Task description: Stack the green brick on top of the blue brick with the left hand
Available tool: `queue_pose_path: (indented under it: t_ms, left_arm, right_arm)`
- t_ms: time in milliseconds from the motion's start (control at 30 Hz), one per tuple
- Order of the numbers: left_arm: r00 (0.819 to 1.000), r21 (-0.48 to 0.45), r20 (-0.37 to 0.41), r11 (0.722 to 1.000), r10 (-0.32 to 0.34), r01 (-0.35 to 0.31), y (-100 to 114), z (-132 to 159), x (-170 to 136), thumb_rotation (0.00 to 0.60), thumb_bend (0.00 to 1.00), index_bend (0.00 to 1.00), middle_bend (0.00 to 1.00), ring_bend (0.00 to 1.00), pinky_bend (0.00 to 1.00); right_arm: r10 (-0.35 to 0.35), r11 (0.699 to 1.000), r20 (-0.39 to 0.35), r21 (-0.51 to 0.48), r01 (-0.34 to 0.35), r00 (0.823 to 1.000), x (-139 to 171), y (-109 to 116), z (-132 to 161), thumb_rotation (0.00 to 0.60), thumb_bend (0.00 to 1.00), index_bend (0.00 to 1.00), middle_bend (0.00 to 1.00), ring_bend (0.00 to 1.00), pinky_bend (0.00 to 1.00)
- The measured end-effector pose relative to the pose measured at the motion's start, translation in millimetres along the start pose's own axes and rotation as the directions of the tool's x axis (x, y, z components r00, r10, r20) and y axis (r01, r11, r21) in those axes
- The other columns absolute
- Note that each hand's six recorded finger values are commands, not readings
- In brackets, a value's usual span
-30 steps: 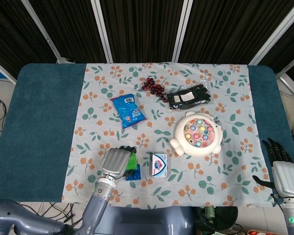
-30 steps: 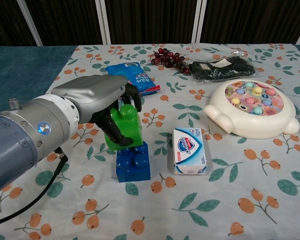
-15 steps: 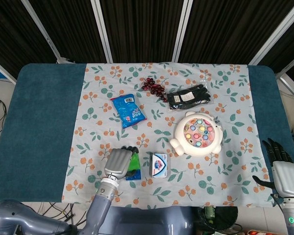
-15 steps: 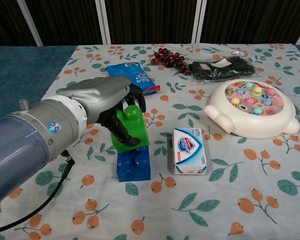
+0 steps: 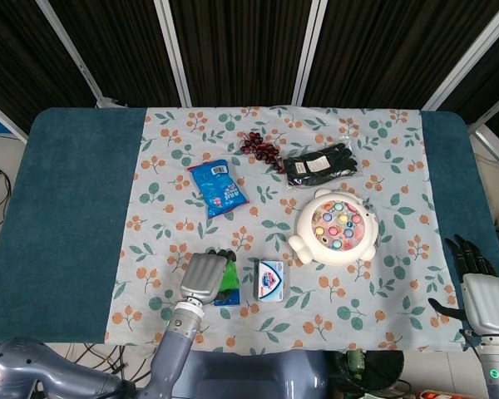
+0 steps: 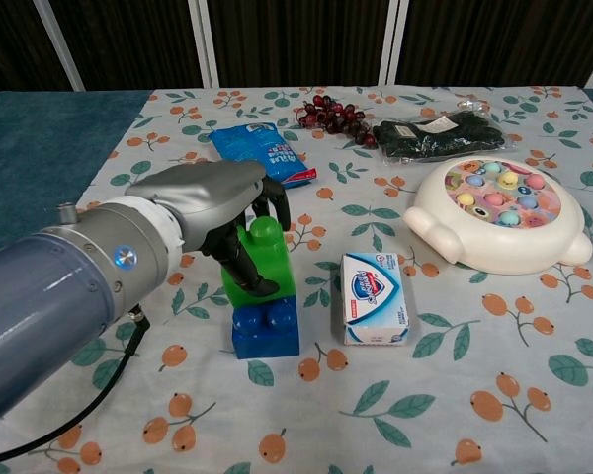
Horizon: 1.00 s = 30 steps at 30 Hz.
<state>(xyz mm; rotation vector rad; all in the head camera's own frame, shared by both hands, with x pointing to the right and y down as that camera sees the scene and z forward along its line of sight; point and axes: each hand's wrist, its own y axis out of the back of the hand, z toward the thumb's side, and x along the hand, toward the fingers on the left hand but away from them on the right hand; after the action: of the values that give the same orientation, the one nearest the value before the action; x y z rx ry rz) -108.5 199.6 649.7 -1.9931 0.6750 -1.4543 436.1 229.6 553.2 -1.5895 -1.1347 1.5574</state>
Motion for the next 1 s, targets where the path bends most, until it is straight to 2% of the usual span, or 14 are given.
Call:
queue_pose_path:
  t_ms: [300,700,767,867,1000]
  left_arm:
    - [1.0,0.075,0.004,0.997,-0.023,0.023,-5,2,3,0.6,0.42,0.58,0.54,0.48,0.56]
    - [0.999,0.08,0.015,0.996,-0.03,0.029,-12,3,1,0.6,0.42,0.55,0.52,0.46,0.54]
    - [0.999,0.084,0.017,0.996,-0.035,0.033,-13,3,0,0.6,0.41,0.52,0.49,0.43,0.51]
    - [0.999,0.097,0.013,0.994,-0.049,0.048,-15,1,0,0.6,0.39,0.42,0.38,0.33,0.43]
    - [0.999,0.127,0.026,0.991,-0.046,0.042,-11,0,-1,0.6,0.35,0.21,0.22,0.18,0.32]
  right_arm:
    - [0.001,1.0,0.001,-0.002,-0.001,1.0,0,0,0,0.6,0.1,0.0,0.0,0.0,0.19]
    - [-0.001,1.0,0.0,-0.004,0.001,1.0,0,1,0,0.6,0.1,0.0,0.0,0.0,0.19]
    - [-0.001,1.0,0.001,-0.005,0.001,1.0,0,1,0,0.6,0.1,0.0,0.0,0.0,0.19]
    - [-0.002,1.0,0.0,-0.004,0.002,1.0,0,1,0,0.6,0.1,0.0,0.0,0.0,0.19]
    - [-0.002,1.0,0.001,-0.002,0.002,1.0,0,1,0,0.6,0.1,0.0,0.0,0.0,0.19]
